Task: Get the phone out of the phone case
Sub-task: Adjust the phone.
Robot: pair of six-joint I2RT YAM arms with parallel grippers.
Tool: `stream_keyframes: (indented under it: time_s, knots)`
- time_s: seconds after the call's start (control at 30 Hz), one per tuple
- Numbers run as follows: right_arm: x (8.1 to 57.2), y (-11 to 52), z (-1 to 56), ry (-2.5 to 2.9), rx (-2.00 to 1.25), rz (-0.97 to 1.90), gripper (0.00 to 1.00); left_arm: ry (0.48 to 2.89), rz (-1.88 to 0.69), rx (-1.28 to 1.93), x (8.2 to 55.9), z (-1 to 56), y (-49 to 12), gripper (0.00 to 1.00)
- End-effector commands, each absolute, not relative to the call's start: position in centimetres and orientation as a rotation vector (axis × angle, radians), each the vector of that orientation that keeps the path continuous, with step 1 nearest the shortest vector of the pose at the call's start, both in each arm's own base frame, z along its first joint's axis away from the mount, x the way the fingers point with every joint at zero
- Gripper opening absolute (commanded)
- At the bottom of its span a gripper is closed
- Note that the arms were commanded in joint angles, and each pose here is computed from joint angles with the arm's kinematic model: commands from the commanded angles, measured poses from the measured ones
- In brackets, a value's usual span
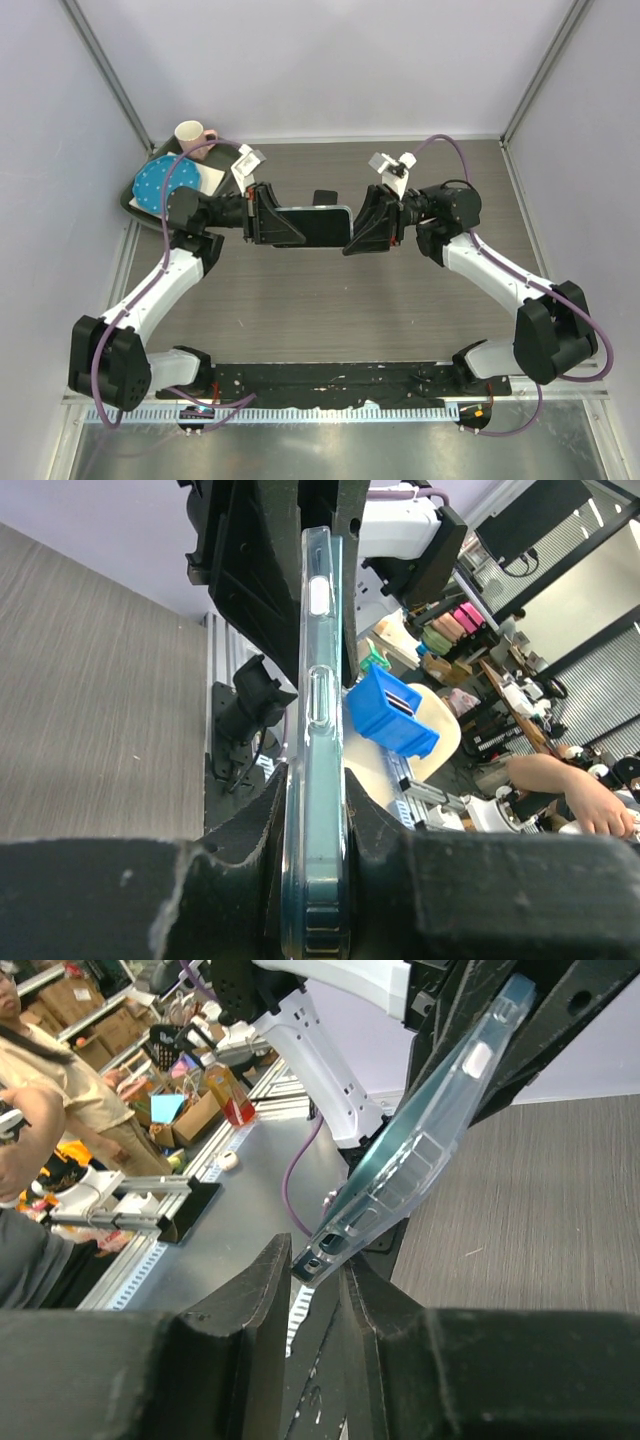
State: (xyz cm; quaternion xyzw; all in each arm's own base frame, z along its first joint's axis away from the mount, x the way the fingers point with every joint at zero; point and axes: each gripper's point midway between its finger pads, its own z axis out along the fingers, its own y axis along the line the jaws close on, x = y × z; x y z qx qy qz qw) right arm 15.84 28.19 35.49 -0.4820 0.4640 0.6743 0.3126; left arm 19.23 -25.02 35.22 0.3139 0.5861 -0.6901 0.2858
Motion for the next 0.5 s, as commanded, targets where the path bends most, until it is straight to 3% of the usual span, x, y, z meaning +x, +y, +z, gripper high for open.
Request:
stream_keyframes:
  time_s: [0.0,0.47]
  knots:
    - [9.0,26.2,40.9,0.619,-1.609,1.41,0.06,1.605,-1.786,0.639,23.9,34.1,-26.2,0.0]
    - [6.5,26.2,41.6,0.557,-1.644,1.449,0.04,1.715,-1.847,0.652,24.7,30.7,-28.6,0.0]
